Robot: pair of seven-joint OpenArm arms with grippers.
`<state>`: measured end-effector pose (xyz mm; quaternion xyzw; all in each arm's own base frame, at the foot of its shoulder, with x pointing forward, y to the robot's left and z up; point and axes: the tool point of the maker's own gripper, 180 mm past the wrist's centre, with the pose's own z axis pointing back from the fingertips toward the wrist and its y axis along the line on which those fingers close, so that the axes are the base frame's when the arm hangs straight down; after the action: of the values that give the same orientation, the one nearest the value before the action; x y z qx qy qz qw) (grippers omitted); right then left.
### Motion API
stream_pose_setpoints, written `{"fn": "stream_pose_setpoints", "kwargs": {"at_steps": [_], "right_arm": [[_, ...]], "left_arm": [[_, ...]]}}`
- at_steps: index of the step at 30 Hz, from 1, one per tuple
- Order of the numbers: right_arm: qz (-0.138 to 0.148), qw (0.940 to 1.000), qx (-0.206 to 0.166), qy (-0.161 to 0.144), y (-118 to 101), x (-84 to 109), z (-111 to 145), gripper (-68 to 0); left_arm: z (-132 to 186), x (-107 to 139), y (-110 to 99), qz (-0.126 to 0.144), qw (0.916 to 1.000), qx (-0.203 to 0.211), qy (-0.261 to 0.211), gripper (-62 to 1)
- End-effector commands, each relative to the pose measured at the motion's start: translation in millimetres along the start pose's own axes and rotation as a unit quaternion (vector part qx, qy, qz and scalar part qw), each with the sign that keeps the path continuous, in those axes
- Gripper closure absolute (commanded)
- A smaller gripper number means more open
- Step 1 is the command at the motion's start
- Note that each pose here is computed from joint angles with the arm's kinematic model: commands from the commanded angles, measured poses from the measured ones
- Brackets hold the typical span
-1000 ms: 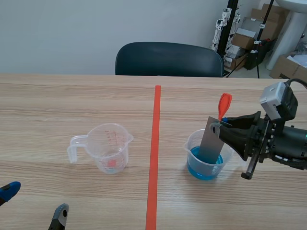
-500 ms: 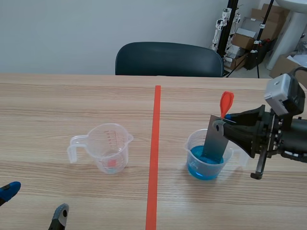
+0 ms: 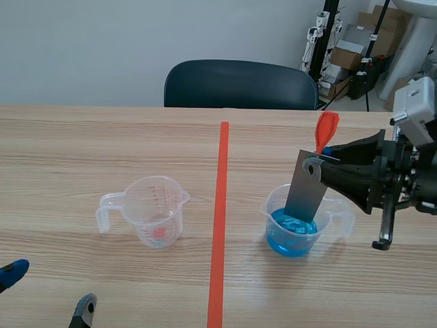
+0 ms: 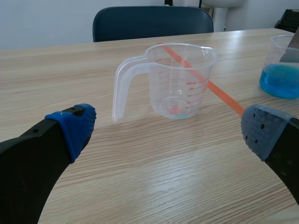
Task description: Do the redox reaction experiment. raise the plate out of the solution
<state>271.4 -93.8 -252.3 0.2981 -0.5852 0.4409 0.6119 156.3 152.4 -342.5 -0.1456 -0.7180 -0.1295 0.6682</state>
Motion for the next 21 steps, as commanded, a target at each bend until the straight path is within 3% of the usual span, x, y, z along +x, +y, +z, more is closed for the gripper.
{"fn": "stream_pose_setpoints", "kwargs": {"at_steps": [1, 13, 21], "right_arm": [[-0.001, 0.9997, -0.011, -0.024, -8.6, 16.3, 2.0, -0.6], [-0.021, 0.9985, -0.013, -0.049, -10.4, 43.9, 8.0, -0.6], [-0.045, 0.9971, 0.001, -0.061, -7.2, 62.7, 15.2, -0.6]], "left_arm": [[2.4, 7.0, 4.0, -0.010, 0.9999, -0.006, -0.007, -62.3], [6.8, 13.8, 8.0, -0.017, 0.9996, -0.015, -0.018, -62.3], [24.6, 38.4, 6.4, -0.016, 0.9969, -0.025, -0.073, -62.3]]}}
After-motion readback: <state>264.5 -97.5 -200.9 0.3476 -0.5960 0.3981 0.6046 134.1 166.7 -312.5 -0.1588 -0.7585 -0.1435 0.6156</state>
